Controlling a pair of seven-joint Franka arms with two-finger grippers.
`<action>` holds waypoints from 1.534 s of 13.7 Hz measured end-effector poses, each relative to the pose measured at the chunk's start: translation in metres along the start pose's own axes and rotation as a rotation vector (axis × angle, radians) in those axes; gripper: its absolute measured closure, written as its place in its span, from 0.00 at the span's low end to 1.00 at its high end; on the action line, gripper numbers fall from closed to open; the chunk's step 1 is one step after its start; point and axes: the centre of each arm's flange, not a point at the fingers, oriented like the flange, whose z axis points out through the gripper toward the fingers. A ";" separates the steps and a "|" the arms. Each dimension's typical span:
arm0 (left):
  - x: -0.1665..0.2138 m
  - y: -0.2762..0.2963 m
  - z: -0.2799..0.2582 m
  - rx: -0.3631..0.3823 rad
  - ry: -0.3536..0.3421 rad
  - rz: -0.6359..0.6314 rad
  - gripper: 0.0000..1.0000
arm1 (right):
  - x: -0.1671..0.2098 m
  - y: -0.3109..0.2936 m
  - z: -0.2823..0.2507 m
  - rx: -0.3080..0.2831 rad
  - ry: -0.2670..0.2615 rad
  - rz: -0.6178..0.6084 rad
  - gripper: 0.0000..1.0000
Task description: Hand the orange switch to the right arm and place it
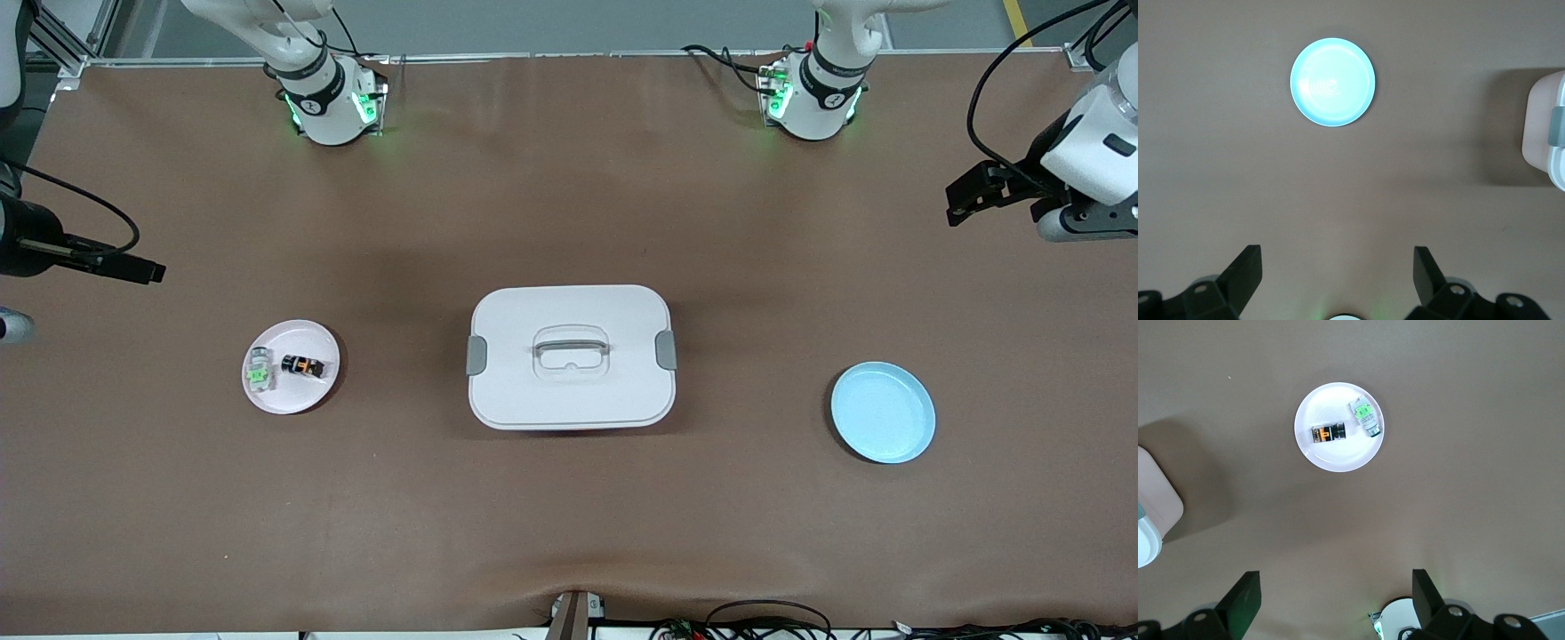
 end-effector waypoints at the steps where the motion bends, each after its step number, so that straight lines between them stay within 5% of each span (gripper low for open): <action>1: 0.000 0.000 -0.001 0.000 0.001 0.000 0.00 | -0.002 -0.002 0.000 -0.001 0.003 -0.004 0.00; 6: 0.001 0.000 -0.003 -0.001 0.008 0.000 0.00 | -0.006 0.002 -0.003 -0.001 0.020 0.000 0.00; 12: 0.002 -0.001 -0.002 -0.002 0.006 -0.002 0.00 | -0.026 0.037 0.013 0.044 0.115 -0.001 0.00; 21: 0.002 -0.001 -0.002 -0.002 0.006 -0.002 0.00 | -0.039 0.042 0.011 0.057 0.128 -0.007 0.00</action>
